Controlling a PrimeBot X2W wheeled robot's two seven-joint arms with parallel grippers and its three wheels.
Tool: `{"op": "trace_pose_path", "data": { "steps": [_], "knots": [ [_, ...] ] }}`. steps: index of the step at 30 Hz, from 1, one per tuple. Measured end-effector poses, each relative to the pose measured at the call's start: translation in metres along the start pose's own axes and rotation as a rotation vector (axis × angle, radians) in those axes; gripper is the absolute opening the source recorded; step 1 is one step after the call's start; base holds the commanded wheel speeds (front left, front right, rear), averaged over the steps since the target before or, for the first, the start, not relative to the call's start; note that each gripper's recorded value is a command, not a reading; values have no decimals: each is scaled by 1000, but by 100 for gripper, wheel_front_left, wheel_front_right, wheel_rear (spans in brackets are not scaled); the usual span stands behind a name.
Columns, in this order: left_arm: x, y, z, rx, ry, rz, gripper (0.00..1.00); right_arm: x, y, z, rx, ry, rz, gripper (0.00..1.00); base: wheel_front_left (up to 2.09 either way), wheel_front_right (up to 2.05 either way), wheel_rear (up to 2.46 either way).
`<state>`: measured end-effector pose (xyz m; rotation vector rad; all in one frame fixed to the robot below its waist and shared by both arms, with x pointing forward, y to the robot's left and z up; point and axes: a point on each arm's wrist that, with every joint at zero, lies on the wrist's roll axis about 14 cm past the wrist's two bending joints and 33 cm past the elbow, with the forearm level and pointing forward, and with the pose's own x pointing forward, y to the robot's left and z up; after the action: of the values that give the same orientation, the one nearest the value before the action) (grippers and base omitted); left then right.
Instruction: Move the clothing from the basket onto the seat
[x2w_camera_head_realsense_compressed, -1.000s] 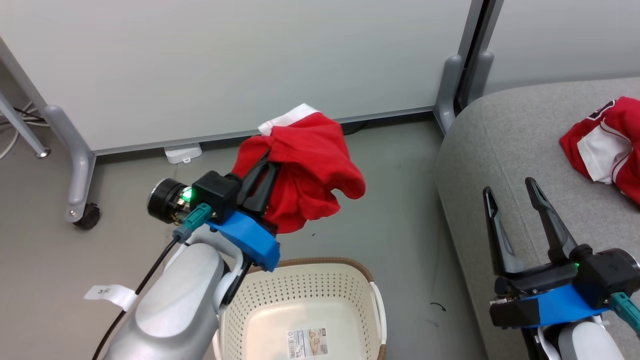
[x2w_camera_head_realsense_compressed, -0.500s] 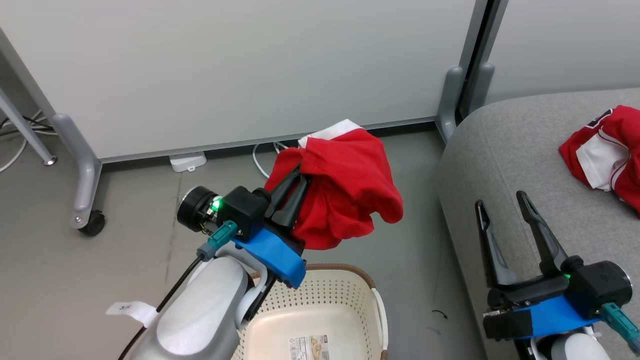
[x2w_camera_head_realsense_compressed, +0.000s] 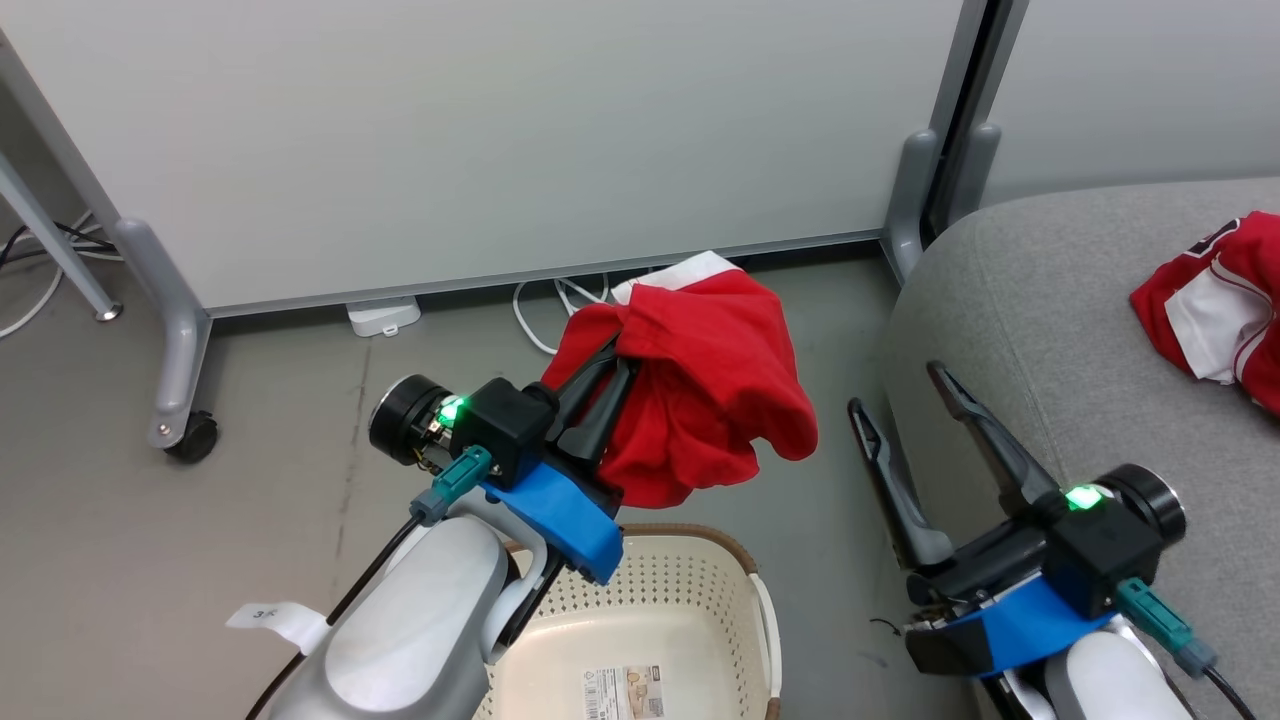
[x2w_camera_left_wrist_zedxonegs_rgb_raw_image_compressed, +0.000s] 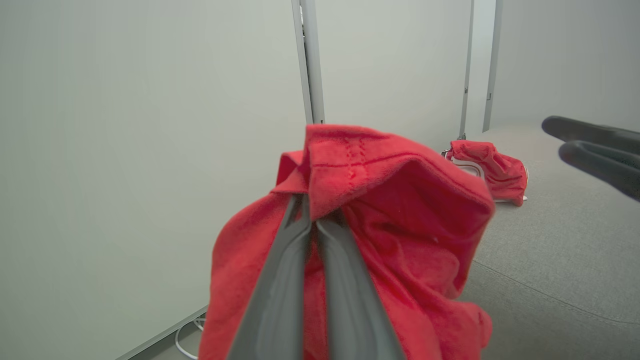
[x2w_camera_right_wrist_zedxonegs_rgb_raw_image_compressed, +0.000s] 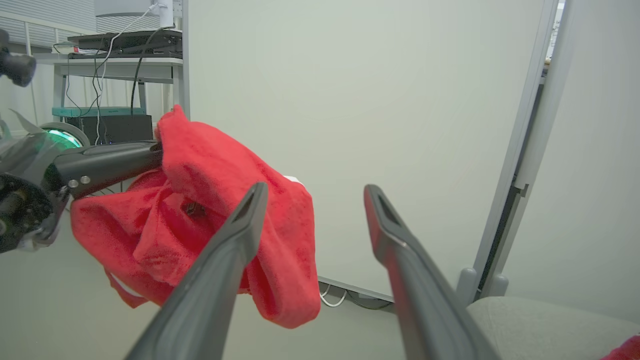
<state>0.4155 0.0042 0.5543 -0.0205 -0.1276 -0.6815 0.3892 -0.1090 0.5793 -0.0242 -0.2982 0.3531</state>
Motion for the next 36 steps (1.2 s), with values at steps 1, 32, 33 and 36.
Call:
{"op": "trace_pose_path", "data": {
  "steps": [1, 32, 33, 36],
  "knots": [
    [0, 0, 0, 0, -1, 0, 0, 3, 5, 1, -7, -3, 24, 100, 0, 0, 0],
    [5, -24, 8, 18, -17, -62, 0, 54, 77, -43, -98, 120, 337, 0, 0, 0, 0],
    [5, -24, 8, 18, -18, -62, 0, 54, 77, -42, -96, 119, 337, 0, 0, 0, 0],
    [5, -25, 10, 20, -21, -64, 0, 54, 77, -40, -94, 115, 332, 0, 0, 0, 0]
  ]
}}
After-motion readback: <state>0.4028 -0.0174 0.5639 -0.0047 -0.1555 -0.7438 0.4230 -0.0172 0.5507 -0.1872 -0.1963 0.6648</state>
